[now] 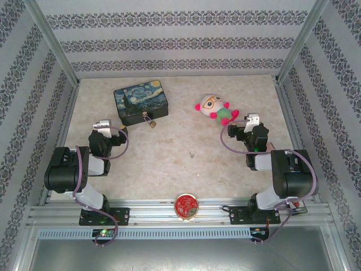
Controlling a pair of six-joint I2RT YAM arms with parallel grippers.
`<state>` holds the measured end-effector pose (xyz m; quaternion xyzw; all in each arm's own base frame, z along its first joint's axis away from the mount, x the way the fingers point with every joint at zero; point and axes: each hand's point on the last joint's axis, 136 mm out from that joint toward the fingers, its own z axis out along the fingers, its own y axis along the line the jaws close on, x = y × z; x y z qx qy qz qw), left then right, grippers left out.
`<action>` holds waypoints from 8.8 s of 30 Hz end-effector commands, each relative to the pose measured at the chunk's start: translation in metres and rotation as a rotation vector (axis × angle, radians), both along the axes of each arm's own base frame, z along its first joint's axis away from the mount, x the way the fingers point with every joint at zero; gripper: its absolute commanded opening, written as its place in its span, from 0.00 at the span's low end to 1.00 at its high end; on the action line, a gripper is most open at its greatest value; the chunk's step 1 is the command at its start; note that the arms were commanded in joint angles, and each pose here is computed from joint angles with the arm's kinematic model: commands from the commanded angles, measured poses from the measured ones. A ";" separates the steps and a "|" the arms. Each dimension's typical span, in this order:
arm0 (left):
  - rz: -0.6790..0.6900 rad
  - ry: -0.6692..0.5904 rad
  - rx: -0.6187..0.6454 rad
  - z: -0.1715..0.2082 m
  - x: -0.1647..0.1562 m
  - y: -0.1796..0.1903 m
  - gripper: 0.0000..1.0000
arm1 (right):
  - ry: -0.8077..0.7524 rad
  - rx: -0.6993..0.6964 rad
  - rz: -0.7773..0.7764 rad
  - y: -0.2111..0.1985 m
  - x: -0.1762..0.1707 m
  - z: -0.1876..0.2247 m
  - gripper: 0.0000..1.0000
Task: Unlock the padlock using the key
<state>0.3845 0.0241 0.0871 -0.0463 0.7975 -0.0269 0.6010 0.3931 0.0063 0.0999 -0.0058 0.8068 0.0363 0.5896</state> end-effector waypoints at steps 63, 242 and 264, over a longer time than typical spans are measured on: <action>-0.066 -0.038 -0.286 0.104 -0.092 -0.095 0.99 | 0.615 -0.251 0.132 0.158 -0.098 0.019 0.81; -0.678 0.317 -0.710 0.122 -0.086 -0.292 0.43 | 0.533 0.039 0.653 0.297 -0.130 0.090 0.00; -0.699 0.302 -0.751 0.126 -0.083 -0.297 0.31 | 0.541 0.060 0.676 0.304 -0.131 0.087 0.00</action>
